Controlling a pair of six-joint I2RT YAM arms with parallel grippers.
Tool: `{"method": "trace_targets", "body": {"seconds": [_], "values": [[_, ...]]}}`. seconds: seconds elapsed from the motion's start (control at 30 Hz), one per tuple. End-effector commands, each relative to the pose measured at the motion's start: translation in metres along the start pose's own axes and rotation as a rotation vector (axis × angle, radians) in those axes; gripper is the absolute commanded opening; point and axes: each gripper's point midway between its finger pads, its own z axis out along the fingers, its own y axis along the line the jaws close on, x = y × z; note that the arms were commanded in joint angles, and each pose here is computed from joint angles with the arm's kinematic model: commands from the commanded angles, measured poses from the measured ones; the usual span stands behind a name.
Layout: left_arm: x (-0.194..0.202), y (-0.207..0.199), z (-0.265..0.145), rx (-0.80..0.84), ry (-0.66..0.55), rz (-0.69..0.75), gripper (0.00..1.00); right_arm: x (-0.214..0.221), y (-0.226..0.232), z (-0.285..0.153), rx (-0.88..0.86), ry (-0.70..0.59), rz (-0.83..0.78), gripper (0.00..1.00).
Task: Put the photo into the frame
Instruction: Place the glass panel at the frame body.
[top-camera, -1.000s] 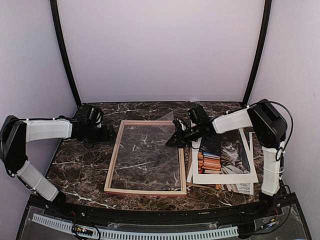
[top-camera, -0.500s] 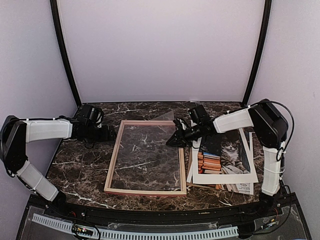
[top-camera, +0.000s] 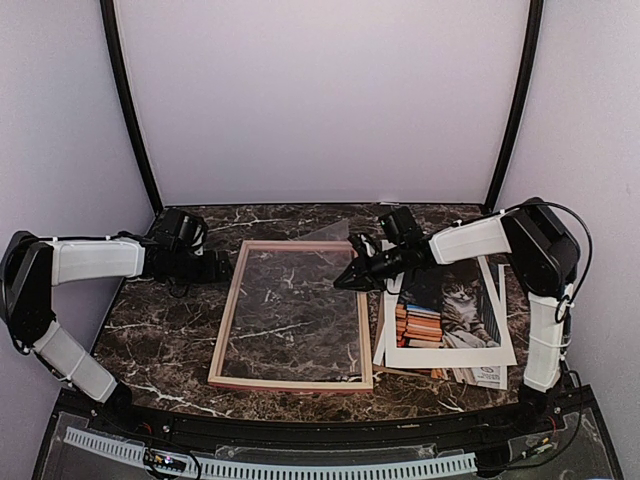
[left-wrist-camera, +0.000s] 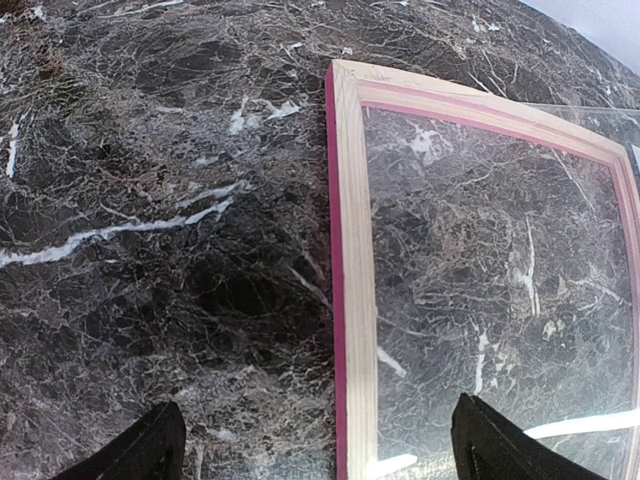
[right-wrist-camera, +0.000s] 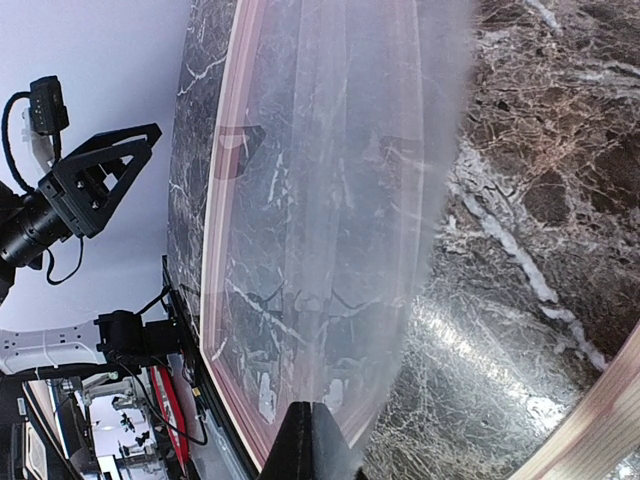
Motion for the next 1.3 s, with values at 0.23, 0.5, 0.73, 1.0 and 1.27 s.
{"method": "trace_targets", "body": {"seconds": [0.23, 0.5, 0.73, 1.0, 1.27], "values": [[-0.0067, -0.0043, -0.0013, 0.002, -0.017, 0.013, 0.95, -0.0031, 0.0128, -0.0099, -0.026, -0.018, -0.035, 0.00], [-0.0048, -0.0035, -0.0005, 0.000, -0.011, 0.014, 0.95, -0.0017, 0.0112, -0.0096, -0.023, -0.016, -0.032, 0.00], [-0.0043, -0.0030, -0.0008, -0.005, -0.009, 0.016, 0.96, -0.0014, 0.0109, -0.0101, -0.022, -0.016, -0.034, 0.00], [-0.0051, -0.0016, -0.0026, -0.013, -0.013, 0.016, 0.97, 0.0036, 0.0069, -0.0107, -0.006, -0.003, -0.016, 0.00], [-0.0040, -0.0019, -0.0029, -0.013, -0.010, 0.016, 0.97, 0.0025, 0.0083, -0.0111, -0.010, -0.008, -0.019, 0.00]]}}
